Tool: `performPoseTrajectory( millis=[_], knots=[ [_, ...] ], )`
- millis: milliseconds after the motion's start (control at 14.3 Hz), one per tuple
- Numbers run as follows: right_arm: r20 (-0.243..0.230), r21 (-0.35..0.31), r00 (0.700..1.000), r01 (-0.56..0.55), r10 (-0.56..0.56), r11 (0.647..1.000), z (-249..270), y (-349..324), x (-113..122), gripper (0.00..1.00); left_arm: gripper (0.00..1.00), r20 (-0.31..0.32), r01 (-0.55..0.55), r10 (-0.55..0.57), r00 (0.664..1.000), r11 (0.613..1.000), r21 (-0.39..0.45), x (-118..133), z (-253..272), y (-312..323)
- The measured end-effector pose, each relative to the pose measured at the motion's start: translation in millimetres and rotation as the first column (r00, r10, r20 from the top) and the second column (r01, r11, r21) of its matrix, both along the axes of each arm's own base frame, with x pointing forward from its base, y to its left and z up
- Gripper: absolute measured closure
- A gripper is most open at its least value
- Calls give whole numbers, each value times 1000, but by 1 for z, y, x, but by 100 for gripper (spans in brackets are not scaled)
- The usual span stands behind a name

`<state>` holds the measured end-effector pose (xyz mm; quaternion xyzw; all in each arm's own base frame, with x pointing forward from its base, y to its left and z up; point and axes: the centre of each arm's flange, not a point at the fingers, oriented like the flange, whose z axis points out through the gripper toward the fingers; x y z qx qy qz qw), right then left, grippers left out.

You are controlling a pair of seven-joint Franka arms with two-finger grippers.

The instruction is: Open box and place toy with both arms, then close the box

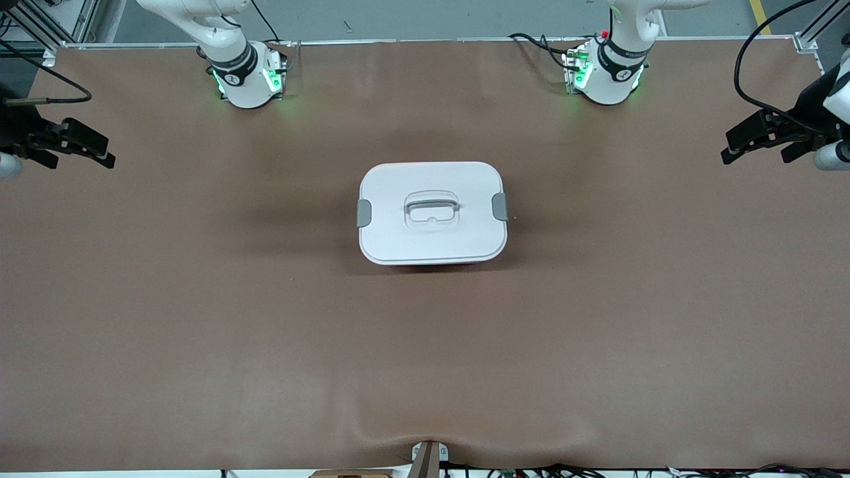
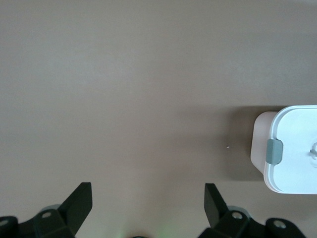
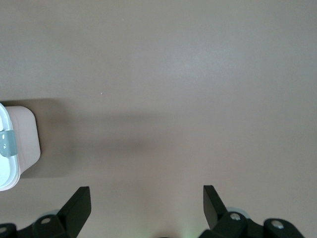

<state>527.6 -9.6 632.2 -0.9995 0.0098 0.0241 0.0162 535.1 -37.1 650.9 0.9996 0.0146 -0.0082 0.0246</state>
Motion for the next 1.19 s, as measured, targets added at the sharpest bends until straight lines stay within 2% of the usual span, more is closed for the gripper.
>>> performPoseTrajectory(
  millis=[349,628,1187],
  knots=[
    [0,0,1000,0,0,1000,0,0,0,0,0,-13,-13,13,1000,1000,3,4,-8,8],
    [0,0,1000,0,0,1000,0,0,0,0,0,-9,-13,14,1000,999,53,4,-8,12],
    [0,0,1000,0,0,1000,0,0,0,0,0,3,-8,8,1000,998,57,5,-6,10]
  ],
)
